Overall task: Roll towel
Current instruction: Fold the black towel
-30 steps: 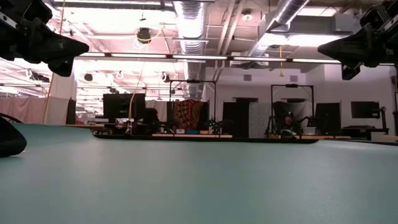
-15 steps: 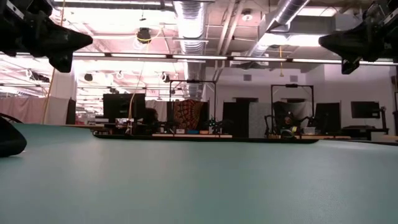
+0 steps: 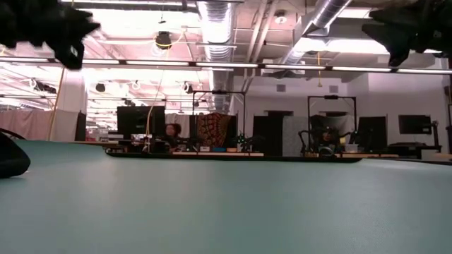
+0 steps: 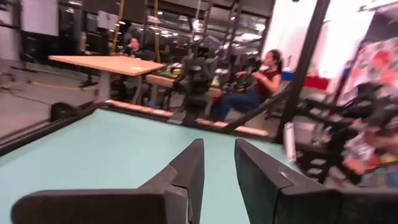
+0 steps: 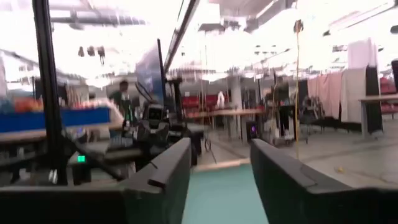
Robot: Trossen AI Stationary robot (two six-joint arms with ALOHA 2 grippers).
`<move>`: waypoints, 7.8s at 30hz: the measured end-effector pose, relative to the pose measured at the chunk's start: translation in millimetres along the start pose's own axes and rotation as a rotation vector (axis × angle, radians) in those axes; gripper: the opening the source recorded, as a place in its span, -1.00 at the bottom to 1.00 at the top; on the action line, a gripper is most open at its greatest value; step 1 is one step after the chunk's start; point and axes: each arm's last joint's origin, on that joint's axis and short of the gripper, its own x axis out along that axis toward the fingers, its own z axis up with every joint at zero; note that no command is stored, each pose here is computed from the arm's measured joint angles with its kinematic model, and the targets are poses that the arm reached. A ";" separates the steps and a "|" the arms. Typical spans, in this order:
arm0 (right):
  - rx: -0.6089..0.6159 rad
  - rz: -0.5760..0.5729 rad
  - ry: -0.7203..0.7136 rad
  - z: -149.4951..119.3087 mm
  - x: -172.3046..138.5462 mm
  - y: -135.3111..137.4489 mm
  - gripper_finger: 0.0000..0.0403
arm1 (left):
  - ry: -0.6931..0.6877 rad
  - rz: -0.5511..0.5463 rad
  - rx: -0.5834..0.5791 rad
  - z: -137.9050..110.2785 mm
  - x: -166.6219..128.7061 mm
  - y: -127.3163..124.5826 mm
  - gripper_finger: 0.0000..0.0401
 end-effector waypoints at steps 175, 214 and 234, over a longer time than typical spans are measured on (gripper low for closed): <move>-0.346 -0.011 0.482 -43.5 151.9 61.1 0.32 | 0.904 0.127 0.488 113.9 201.1 -47.5 -1.00; -0.353 0.749 0.754 -140.9 311.4 18.1 0.22 | 1.152 -0.240 0.436 79.0 207.9 -51.1 -1.00; -0.636 0.331 0.856 -69.4 310.9 18.1 -0.98 | 1.253 -0.129 0.660 77.1 199.4 -41.5 -1.00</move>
